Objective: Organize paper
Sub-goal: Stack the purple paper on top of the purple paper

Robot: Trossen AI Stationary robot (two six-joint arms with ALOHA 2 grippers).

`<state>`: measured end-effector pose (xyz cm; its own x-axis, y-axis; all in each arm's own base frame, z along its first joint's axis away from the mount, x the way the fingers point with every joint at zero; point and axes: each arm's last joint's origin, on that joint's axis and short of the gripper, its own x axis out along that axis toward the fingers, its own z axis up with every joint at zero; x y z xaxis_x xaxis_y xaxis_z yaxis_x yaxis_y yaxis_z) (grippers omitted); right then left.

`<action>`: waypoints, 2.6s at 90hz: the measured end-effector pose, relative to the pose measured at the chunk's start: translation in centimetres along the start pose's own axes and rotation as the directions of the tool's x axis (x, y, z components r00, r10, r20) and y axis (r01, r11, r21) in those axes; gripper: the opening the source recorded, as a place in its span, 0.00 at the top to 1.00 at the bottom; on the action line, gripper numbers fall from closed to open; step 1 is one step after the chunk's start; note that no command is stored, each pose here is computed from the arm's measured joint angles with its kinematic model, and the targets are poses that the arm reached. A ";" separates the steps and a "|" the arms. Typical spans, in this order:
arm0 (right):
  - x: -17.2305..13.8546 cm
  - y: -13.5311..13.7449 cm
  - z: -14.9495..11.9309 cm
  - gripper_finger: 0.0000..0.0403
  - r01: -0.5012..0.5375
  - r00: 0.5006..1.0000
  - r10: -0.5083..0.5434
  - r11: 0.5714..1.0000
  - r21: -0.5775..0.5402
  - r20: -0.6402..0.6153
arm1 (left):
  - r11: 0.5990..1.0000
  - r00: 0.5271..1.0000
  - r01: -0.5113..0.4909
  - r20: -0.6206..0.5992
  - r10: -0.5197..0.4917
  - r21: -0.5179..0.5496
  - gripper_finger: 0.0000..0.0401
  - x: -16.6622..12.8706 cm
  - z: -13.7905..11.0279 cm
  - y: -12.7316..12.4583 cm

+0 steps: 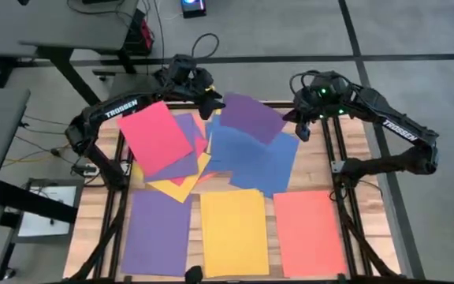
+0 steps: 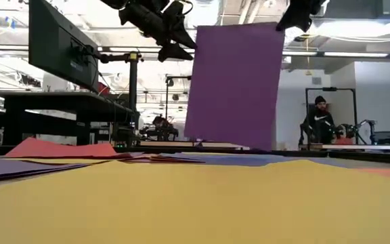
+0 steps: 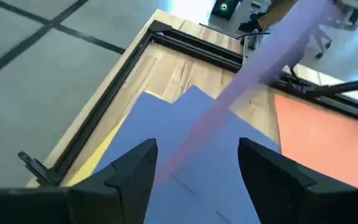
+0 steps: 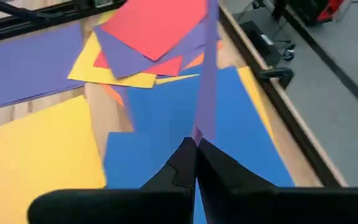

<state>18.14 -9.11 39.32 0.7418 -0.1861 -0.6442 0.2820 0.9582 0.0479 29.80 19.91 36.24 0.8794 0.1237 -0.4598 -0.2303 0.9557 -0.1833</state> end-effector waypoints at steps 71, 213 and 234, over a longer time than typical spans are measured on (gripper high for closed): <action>0.3 2.1 0.0 1.00 -0.079 0.997 0.078 0.997 -0.020 -0.016 | 0.959 0.985 -0.157 0.102 0.137 0.236 0.48 0.4 1.2 -1.4; 0.7 3.6 0.2 1.00 -0.143 0.990 0.142 0.989 -0.047 -0.018 | 0.759 0.977 -0.208 0.099 0.188 0.617 0.48 7.9 3.1 -5.4; 0.7 4.4 0.1 1.00 -0.171 0.985 0.168 0.977 -0.128 -0.028 | 0.758 0.975 -0.217 0.097 0.201 0.615 0.48 7.8 3.1 -5.1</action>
<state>20.01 -5.06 39.15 0.7614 -0.0160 -0.6481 0.0714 0.9957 0.0593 39.12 16.87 36.29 0.8514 0.3384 -0.4008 -0.1096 0.8620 0.4950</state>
